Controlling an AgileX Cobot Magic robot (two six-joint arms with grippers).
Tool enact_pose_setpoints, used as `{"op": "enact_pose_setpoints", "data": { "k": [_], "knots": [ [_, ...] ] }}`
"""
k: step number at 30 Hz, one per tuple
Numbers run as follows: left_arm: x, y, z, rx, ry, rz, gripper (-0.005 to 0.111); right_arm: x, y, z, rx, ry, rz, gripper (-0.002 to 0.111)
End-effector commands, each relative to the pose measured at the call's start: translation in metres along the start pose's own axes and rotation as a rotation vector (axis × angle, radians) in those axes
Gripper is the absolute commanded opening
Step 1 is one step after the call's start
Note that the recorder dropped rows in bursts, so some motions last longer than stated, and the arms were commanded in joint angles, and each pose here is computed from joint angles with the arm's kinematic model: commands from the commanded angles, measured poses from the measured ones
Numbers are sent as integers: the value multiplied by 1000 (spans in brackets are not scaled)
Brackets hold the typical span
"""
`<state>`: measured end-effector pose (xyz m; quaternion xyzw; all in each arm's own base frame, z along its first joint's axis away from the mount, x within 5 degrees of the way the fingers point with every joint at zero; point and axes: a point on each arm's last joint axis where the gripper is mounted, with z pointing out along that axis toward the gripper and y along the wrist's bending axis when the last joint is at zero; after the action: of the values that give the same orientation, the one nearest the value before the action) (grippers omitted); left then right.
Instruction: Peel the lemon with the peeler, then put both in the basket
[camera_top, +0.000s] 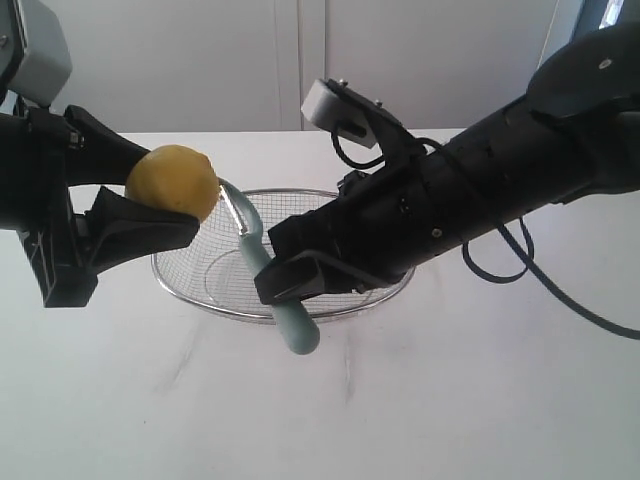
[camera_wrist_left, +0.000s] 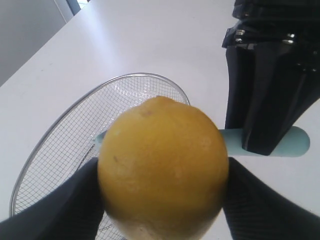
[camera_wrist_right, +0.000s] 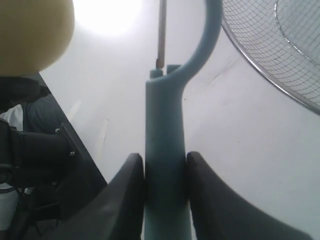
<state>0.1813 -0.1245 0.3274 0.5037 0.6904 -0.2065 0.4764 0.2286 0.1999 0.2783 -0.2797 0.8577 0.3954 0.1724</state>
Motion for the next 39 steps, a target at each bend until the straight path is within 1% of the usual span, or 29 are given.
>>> {"op": "enact_pose_setpoints", "data": {
  "k": [1, 13, 19, 28, 34, 39],
  "knots": [
    [-2, -1, -2, 9, -21, -29, 0, 0, 4, 0, -43, -2, -14, 0],
    [-2, -1, -2, 9, -23, -30, 0, 4, 6, 1, -74, 38, -26, 0],
    [-2, -1, -2, 9, -23, -30, 0, 4, 10, 0, -120, 40, -47, 0],
    [-2, -1, -2, 9, -23, -30, 0, 4, 10, 0, -117, 37, -45, 0],
    [-2, -1, -2, 9, -23, -30, 0, 0, 14, -9, -84, -26, -52, 0],
    [-2, -1, -2, 9, -23, -30, 0, 0, 15, -12, -69, -34, -43, 0]
  ]
}}
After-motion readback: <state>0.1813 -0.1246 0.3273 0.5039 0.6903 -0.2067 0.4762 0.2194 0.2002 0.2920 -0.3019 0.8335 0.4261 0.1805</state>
